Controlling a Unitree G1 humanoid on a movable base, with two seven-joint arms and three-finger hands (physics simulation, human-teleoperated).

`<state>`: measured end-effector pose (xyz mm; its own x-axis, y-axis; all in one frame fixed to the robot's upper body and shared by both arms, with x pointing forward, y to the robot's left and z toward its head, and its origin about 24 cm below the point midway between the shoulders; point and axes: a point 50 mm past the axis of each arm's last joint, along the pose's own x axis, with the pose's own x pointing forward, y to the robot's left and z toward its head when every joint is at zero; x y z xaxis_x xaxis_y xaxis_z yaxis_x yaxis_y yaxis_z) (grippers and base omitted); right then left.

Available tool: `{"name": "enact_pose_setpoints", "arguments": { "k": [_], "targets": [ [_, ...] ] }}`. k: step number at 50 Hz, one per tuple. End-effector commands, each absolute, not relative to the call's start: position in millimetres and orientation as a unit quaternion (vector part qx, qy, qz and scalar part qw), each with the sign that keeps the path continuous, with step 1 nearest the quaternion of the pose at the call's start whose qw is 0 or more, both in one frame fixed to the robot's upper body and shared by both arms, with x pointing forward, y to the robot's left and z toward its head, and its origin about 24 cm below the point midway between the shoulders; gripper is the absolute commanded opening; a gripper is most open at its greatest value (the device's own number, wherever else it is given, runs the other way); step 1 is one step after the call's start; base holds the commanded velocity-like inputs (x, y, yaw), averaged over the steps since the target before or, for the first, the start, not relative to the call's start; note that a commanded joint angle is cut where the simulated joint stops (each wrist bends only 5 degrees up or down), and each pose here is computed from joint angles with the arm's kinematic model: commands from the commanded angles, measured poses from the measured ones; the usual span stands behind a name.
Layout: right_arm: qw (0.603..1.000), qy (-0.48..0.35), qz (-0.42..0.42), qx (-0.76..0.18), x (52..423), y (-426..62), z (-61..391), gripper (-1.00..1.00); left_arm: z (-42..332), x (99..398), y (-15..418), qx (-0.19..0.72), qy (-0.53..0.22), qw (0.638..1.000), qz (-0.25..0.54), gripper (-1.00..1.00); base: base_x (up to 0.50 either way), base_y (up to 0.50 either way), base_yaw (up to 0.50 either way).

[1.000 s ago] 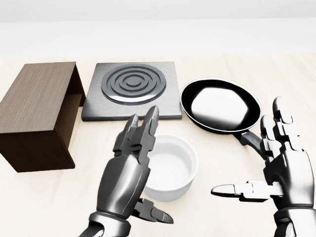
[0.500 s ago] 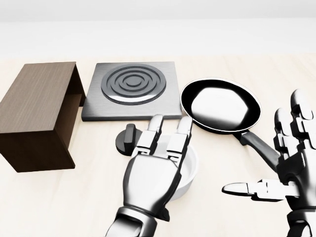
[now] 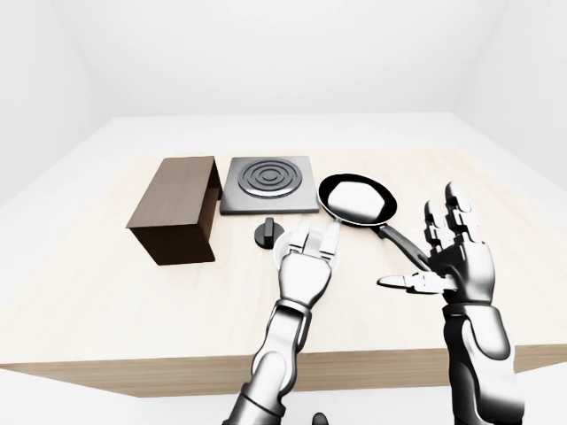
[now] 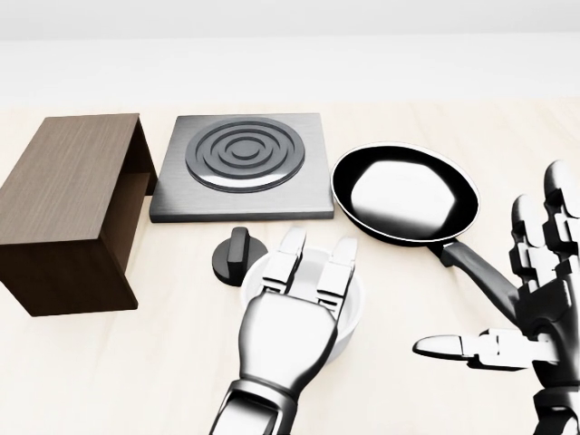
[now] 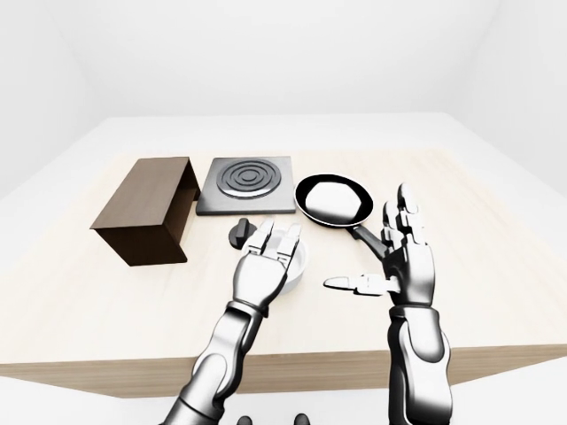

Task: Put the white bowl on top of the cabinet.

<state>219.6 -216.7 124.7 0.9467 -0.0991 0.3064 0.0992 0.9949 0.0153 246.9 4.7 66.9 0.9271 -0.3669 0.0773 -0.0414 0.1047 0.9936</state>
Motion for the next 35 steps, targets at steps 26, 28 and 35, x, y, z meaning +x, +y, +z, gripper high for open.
{"name": "enact_pose_setpoints", "arguments": {
  "k": [26,28,35],
  "targets": [
    [0.988,-0.148,-0.049,0.0,222.0,-214.8,121.5,1.0,26.2,267.0,12.2,0.653,-0.092,0.737,-0.146,1.0,0.0,0.0,0.0],
    [0.988,-0.148,-0.049,0.0,222.0,-214.8,121.5,1.0,26.1,267.1,12.2,0.653,-0.092,0.738,-0.147,1.0,0.0,0.0,0.0],
    [0.988,-0.147,-0.05,0.0,223.3,-216.1,121.1,1.0,15.8,269.8,14.4,0.653,-0.077,0.737,-0.156,1.0,0.0,0.0,0.0]
  ]
}}
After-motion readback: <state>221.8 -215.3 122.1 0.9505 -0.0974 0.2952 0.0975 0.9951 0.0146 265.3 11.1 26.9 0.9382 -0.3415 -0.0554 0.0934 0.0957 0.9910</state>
